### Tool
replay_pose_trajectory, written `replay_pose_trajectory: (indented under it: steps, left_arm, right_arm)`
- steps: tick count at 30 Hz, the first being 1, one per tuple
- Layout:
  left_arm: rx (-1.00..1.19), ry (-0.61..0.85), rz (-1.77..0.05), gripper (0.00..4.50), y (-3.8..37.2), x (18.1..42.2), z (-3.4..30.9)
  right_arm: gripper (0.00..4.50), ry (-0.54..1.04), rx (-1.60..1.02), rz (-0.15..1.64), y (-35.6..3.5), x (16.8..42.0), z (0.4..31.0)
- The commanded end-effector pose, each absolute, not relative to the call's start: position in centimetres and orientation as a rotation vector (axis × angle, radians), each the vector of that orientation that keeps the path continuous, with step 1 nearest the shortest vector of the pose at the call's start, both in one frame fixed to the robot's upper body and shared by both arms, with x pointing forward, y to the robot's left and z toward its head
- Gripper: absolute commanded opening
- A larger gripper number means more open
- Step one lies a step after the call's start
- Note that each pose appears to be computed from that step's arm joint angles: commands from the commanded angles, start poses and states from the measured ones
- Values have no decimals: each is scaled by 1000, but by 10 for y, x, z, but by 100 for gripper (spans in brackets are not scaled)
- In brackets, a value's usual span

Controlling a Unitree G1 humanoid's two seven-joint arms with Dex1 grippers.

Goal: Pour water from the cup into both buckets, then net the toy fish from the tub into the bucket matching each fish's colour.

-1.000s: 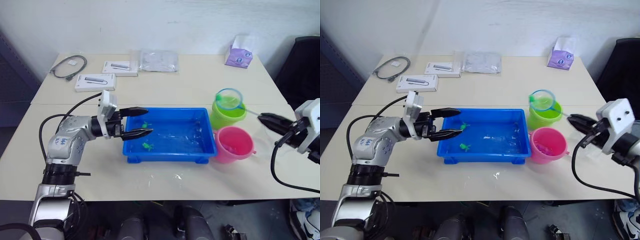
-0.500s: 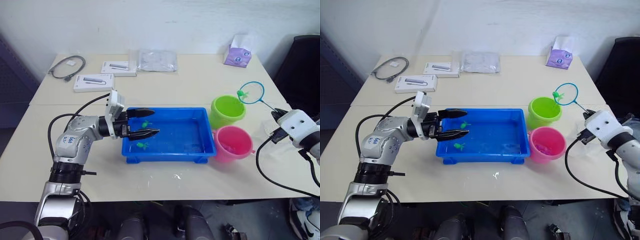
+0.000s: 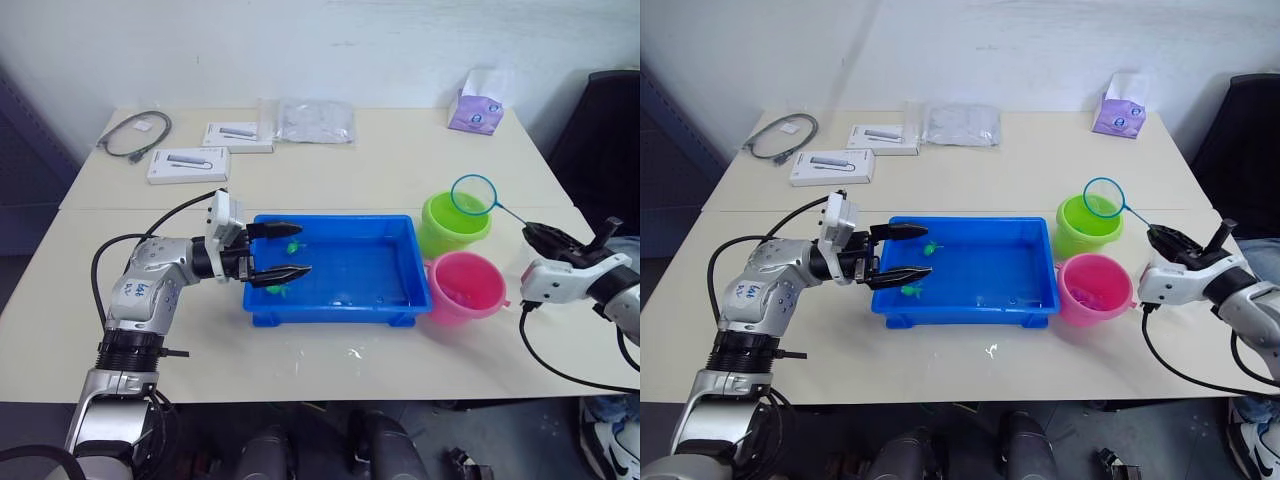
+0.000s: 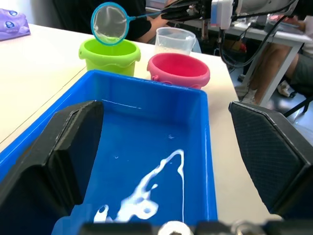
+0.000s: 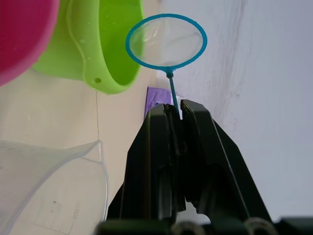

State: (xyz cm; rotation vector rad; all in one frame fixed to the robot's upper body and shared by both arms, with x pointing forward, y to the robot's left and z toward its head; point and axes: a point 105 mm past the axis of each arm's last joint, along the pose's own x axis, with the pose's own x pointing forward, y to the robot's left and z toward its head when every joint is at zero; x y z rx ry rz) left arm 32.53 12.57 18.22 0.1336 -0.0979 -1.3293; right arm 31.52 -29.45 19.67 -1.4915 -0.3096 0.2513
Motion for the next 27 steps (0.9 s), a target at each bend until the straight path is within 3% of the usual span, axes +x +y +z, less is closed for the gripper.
replay_pose_trajectory:
  steps: [1,6,11,22,27]
  left_arm:
    - [181,-138,-1242,442,155,327,187]
    - [231,-85,-1171,442,190,322,180]
    - [281,-42,-1108,442,218,316,174]
    - [241,33,-1059,442,230,299,161]
    - [246,34,-1062,442,225,299,162]
  right_arm:
    - [0,-431,-1179,351,-262,307,230]
    - [0,-277,-827,739,-195,292,215]
    - [0,-95,-718,943,-149,285,194]
    - [0,165,-627,988,-123,289,157]
    - [0,264,-666,929,-127,306,140]
